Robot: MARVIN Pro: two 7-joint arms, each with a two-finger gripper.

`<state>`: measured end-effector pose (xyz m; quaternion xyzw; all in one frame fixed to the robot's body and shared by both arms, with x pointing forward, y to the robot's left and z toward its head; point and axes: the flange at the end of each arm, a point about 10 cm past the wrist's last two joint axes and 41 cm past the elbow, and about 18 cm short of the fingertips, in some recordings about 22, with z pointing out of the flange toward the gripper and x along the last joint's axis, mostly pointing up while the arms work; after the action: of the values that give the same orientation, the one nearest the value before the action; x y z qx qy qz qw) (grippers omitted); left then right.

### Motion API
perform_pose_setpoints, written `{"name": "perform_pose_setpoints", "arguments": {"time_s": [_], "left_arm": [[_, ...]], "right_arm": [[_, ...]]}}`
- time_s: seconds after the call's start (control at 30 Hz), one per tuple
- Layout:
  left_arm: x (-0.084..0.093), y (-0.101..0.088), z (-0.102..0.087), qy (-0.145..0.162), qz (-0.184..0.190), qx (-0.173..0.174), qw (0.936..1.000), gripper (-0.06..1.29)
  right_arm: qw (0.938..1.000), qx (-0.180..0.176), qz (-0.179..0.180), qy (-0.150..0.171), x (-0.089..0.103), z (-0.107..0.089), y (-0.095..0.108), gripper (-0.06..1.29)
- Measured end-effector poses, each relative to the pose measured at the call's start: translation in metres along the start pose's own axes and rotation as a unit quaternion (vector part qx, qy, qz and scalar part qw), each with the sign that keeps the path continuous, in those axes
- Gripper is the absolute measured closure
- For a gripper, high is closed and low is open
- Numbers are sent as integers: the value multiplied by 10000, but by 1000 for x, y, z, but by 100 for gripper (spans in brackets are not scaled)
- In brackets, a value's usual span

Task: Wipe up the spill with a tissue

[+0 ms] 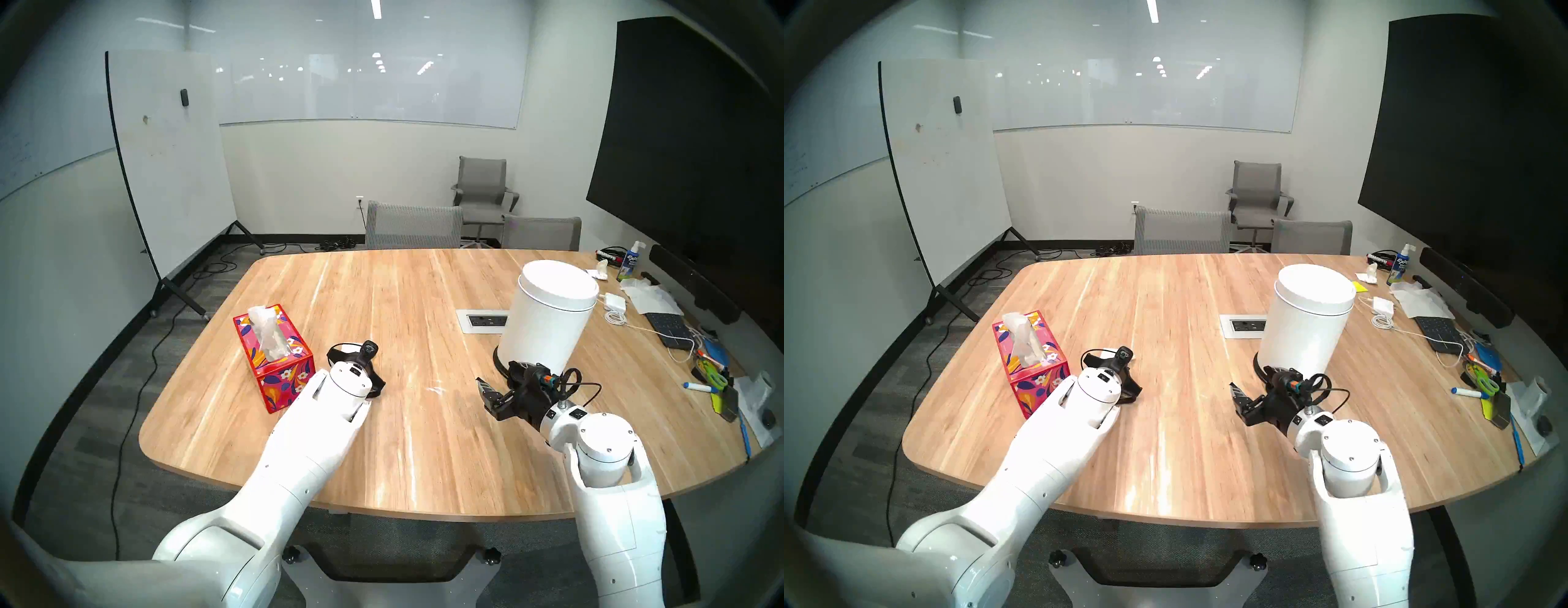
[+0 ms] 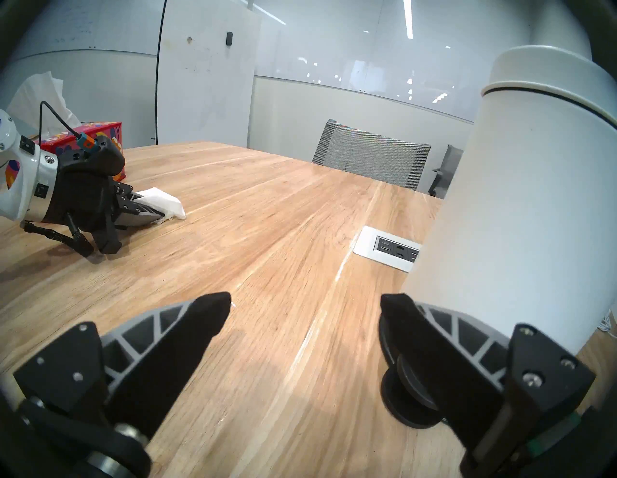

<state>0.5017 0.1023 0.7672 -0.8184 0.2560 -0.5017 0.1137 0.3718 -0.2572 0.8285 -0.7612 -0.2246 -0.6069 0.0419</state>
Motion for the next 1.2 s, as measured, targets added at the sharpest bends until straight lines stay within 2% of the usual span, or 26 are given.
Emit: {"name": "perform_pose_setpoints", "arguments": {"time_s": [0.2,0.53,0.9,1.2], "left_arm": [[-2,9,-6,29,37,15,10000,125],[3,-3,-2,145,-37,0,9999,125],[37,-28,-19,726,13,105,9973,125],[46,-52,-39,1326,132,213,9908,125]], "right_arm": [[10000,0,0,0,0,0,0,0],[10000,0,0,0,0,0,0,0],[10000,0,0,0,0,0,0,0],[10000,0,0,0,0,0,0,0]]}}
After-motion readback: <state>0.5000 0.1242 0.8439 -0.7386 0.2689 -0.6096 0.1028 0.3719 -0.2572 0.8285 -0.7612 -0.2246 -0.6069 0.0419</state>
